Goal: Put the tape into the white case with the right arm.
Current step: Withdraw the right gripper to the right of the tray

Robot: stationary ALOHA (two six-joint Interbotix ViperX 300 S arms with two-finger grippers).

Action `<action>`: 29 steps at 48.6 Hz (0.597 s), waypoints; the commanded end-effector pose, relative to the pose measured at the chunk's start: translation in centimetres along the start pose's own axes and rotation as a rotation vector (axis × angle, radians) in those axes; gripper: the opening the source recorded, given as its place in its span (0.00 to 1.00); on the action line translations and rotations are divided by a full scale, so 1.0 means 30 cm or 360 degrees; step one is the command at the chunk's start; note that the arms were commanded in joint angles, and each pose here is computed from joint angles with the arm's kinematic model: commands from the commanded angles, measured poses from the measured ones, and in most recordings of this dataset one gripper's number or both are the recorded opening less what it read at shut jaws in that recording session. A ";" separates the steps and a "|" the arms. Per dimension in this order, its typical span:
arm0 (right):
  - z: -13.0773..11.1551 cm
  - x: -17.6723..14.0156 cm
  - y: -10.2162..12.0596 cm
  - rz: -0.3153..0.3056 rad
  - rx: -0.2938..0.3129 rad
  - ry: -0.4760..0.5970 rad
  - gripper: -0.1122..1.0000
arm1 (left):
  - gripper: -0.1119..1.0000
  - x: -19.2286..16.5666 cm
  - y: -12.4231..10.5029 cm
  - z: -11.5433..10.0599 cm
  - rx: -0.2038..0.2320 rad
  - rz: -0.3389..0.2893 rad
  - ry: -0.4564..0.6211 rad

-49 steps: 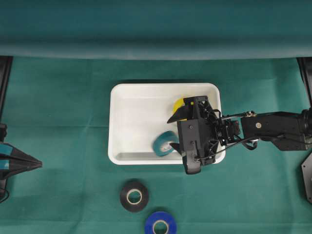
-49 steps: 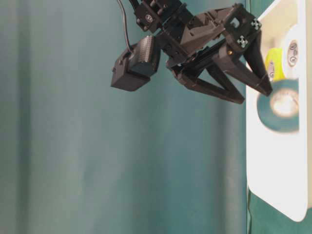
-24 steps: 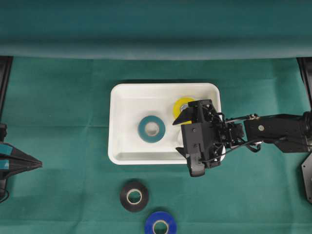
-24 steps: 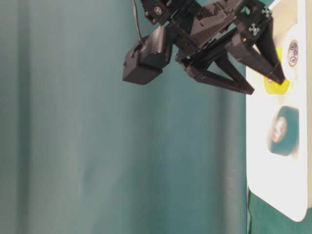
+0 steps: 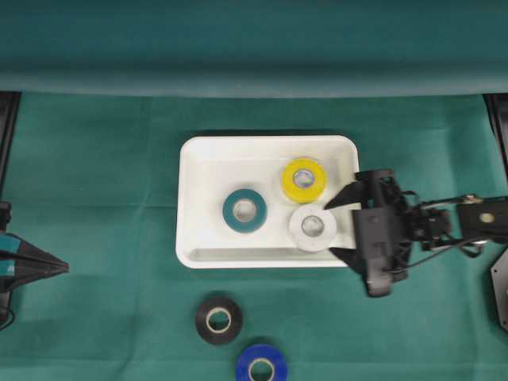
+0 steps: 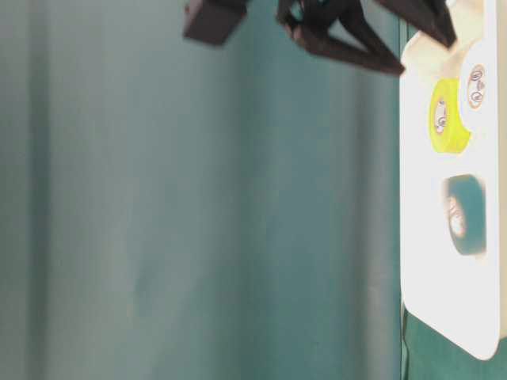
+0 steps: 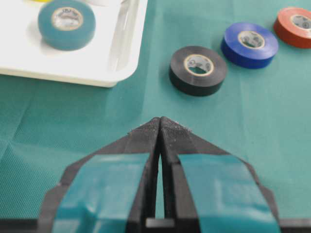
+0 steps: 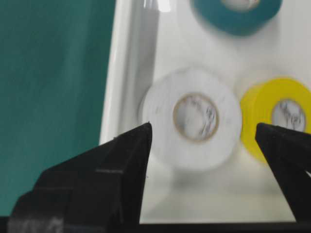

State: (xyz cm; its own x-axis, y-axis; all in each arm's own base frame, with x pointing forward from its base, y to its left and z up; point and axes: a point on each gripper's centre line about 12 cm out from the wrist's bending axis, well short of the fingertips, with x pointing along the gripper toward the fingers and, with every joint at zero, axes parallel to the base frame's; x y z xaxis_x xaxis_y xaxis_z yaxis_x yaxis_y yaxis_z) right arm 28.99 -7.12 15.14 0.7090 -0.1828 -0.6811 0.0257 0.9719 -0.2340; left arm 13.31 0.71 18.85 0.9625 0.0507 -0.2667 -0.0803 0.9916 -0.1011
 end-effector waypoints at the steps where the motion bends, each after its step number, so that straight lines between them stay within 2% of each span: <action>1: -0.008 -0.044 0.004 -0.0006 0.0007 -0.0055 0.70 | 0.10 0.001 0.000 0.015 -0.0004 0.0003 -0.0017; 14: -0.098 -0.090 0.036 0.0014 0.0036 -0.0029 0.70 | 0.10 0.001 0.000 0.015 -0.0001 0.0003 -0.0017; 29: -0.095 -0.119 0.046 0.0019 0.0094 -0.0078 0.69 | 0.10 0.001 0.000 0.015 -0.0001 0.0003 -0.0017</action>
State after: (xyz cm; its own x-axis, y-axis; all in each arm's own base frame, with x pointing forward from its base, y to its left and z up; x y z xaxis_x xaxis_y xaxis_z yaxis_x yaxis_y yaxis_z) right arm 24.19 -5.78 14.66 0.7226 -0.1728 -0.6693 0.0600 0.9803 -0.1883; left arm 13.31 0.71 18.85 0.9625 0.0507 -0.2667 -0.0803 0.9916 -0.1011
